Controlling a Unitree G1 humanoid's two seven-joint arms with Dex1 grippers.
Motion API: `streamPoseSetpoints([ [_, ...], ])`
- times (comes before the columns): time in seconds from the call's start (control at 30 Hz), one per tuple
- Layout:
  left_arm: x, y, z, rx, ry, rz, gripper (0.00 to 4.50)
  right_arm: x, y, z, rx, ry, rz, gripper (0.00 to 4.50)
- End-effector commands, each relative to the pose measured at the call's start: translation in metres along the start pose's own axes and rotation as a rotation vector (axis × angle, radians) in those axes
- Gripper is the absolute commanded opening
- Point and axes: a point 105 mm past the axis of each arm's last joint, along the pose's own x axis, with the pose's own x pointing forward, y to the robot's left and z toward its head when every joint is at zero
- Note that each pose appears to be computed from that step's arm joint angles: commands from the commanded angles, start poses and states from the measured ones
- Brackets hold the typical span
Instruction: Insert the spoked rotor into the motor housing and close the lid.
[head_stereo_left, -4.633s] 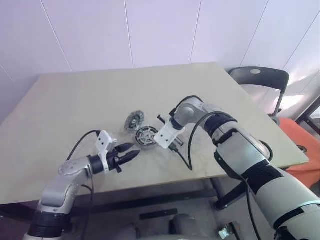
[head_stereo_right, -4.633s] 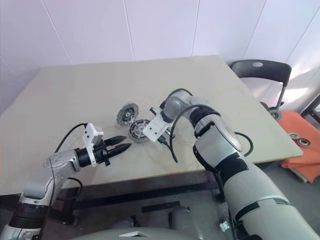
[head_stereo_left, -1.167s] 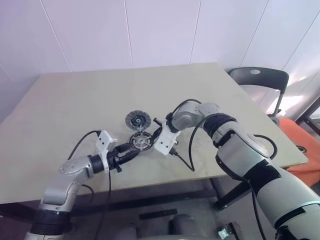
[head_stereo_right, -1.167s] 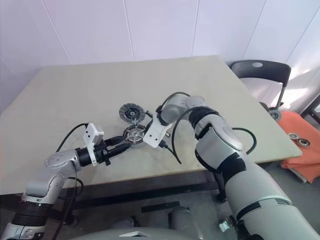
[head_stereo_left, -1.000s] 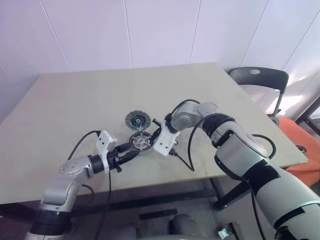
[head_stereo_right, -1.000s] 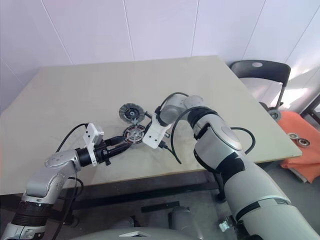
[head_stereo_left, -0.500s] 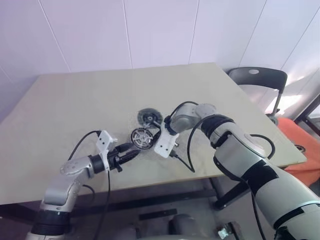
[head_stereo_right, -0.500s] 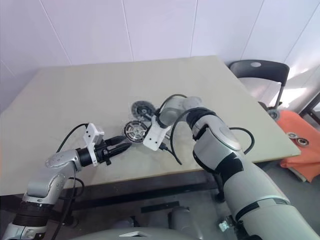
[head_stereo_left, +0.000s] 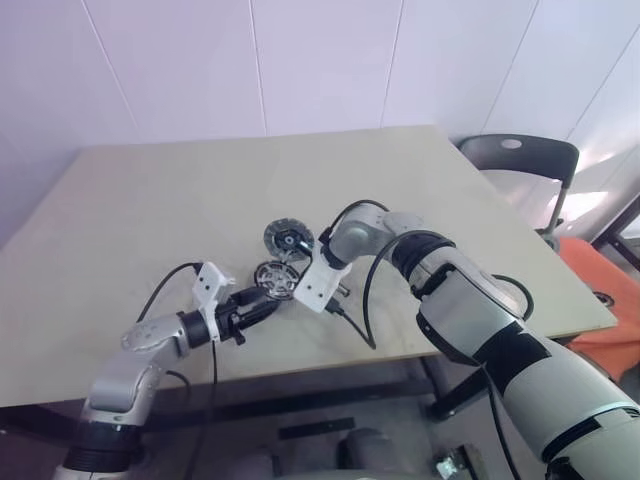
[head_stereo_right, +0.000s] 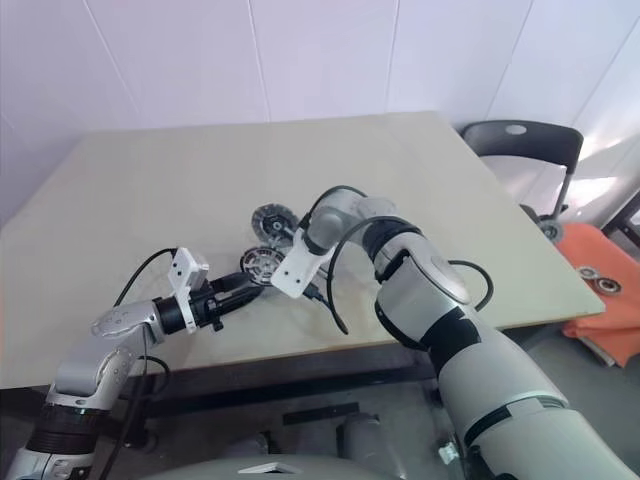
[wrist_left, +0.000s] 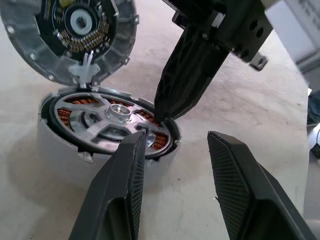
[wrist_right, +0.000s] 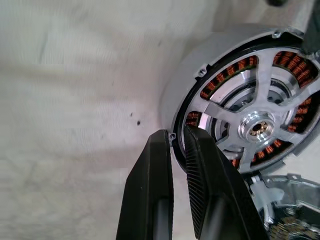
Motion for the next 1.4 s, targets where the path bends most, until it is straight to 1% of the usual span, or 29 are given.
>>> streamPoseSetpoints([
  [0.03,0.003,0.0,0.015,0.047,-0.044,-0.014,2.12,-0.017,0.0,0.002,0.194,-0.095,0.074,0.15],
  [0.13,0.004,0.0,0.015,0.048,-0.044,-0.02,2.12,-0.025,0.004,0.0,0.298,-0.124,0.125,0.15],
  [0.3,0.007,0.0,0.015,0.05,-0.041,-0.031,2.12,-0.033,0.016,-0.015,0.425,-0.073,0.174,0.15],
  [0.33,0.007,0.001,0.015,0.05,-0.041,-0.032,2.12,-0.035,0.02,-0.019,0.44,-0.048,0.183,0.15],
  [0.4,0.009,0.001,0.016,0.052,-0.041,-0.039,2.12,-0.037,0.031,-0.037,0.47,0.086,0.206,0.15],
  [0.47,0.01,0.001,0.016,0.053,-0.042,-0.046,2.12,-0.039,0.037,-0.041,0.502,0.107,0.233,0.15],
  [0.57,0.013,0.002,0.016,0.054,-0.042,-0.053,2.12,-0.036,0.039,-0.036,0.524,0.069,0.248,0.15],
  [0.83,0.011,0.001,0.016,0.055,-0.04,-0.053,2.12,-0.022,0.023,-0.02,0.537,0.004,0.205,0.15],
  [1.0,0.007,0.002,0.014,0.05,-0.038,-0.038,2.12,-0.018,0.011,-0.007,0.437,-0.039,0.168,0.15],
  [1.17,0.005,0.002,0.013,0.047,-0.038,-0.028,2.12,-0.015,-0.001,0.005,0.4,-0.078,0.141,0.15],
  [1.27,0.005,0.001,0.013,0.045,-0.041,-0.025,2.12,-0.011,-0.007,0.007,0.417,-0.075,0.115,0.15],
  [1.4,0.006,-0.002,0.011,0.041,-0.042,-0.022,2.12,-0.008,-0.016,0.002,0.505,-0.049,0.06,0.15],
])
